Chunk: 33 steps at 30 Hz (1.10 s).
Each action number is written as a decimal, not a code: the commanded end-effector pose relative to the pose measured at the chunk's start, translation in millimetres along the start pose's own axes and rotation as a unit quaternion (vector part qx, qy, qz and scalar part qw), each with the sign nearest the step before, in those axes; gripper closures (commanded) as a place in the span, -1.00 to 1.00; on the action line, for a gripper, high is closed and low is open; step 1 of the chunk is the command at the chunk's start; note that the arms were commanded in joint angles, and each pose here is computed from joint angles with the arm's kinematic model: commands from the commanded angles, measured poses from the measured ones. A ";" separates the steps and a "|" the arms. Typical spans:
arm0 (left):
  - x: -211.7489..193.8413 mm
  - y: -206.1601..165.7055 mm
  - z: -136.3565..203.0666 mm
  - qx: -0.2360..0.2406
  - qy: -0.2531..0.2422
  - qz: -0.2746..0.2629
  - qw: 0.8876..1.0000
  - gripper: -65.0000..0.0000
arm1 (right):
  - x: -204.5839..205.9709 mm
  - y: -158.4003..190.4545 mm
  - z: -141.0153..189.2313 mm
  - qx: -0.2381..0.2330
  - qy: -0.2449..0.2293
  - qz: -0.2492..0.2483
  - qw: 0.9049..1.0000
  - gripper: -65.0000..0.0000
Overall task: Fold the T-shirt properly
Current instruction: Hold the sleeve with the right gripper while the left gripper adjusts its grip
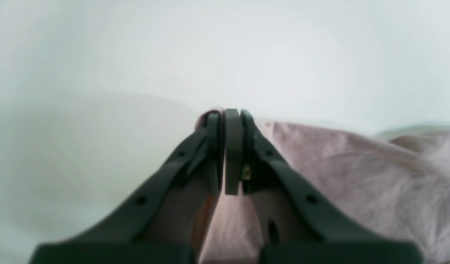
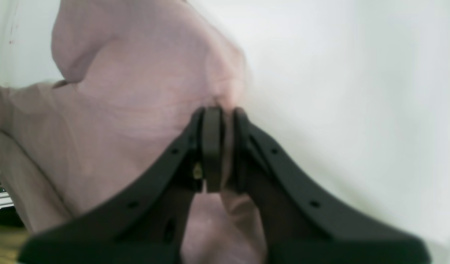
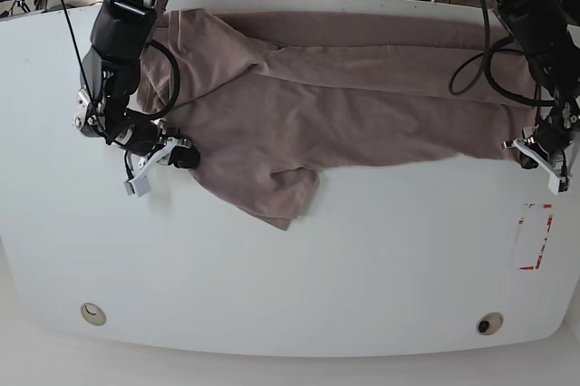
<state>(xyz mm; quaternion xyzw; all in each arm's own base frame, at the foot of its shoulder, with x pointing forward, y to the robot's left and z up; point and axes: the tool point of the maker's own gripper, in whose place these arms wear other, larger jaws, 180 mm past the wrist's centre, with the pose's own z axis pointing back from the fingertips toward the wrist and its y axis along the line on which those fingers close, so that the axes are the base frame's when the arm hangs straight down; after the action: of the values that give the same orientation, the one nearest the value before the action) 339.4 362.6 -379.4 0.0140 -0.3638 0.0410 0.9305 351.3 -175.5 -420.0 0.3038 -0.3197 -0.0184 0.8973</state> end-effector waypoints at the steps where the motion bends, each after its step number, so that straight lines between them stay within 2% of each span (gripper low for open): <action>1: 18.8 8.0 6.9 0.008 -0.024 -0.011 1.000 1.00 | 24.6 3.5 6.4 0.006 -0.031 0.015 0.999 0.83; 2: 17.1 8.7 7.1 0.008 -0.019 -0.011 1.000 0.97 | 24.6 3.5 6.4 0.006 -0.031 0.015 0.999 0.83; 4: 10.4 9.5 7.2 0.009 0.000 -0.011 1.000 0.78 | 24.6 3.5 6.4 0.006 -0.031 0.015 0.999 0.83; 9: 3.3 10.7 7.7 0.011 0.018 -0.009 1.000 -0.06 | 24.6 3.5 6.4 0.006 -0.031 0.015 0.999 0.83; 10: 1.0 10.9 7.7 0.011 0.020 -0.009 1.000 -0.15 | 24.6 3.5 6.4 0.006 -0.031 0.015 0.999 0.83; 16: -3.4 23.2 13.2 0.023 0.026 -0.016 0.999 -0.16 | 24.7 3.4 6.1 0.005 -0.029 0.017 0.999 0.83; 25: 4.8 38.1 -2.9 0.016 0.013 0.019 1.000 -0.16 | 26.5 0.2 8.9 0.001 -0.029 0.020 0.999 0.83; 30: 1.4 34.3 -17.3 -0.001 0.018 0.050 0.999 -0.16 | 26.9 -0.9 9.8 -0.001 -0.029 0.020 0.999 0.83; 33: 2.4 22.8 -24.7 -0.012 0.023 0.033 0.999 -0.16 | 27.4 -0.3 9.9 0.001 -0.031 0.019 0.999 0.83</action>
<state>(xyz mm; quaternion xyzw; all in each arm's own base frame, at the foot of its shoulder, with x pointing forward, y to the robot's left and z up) 344.4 383.6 -409.5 -0.0145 -0.3277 0.0803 0.9413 351.1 -181.1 -419.6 0.2974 -0.3196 -0.0169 0.8995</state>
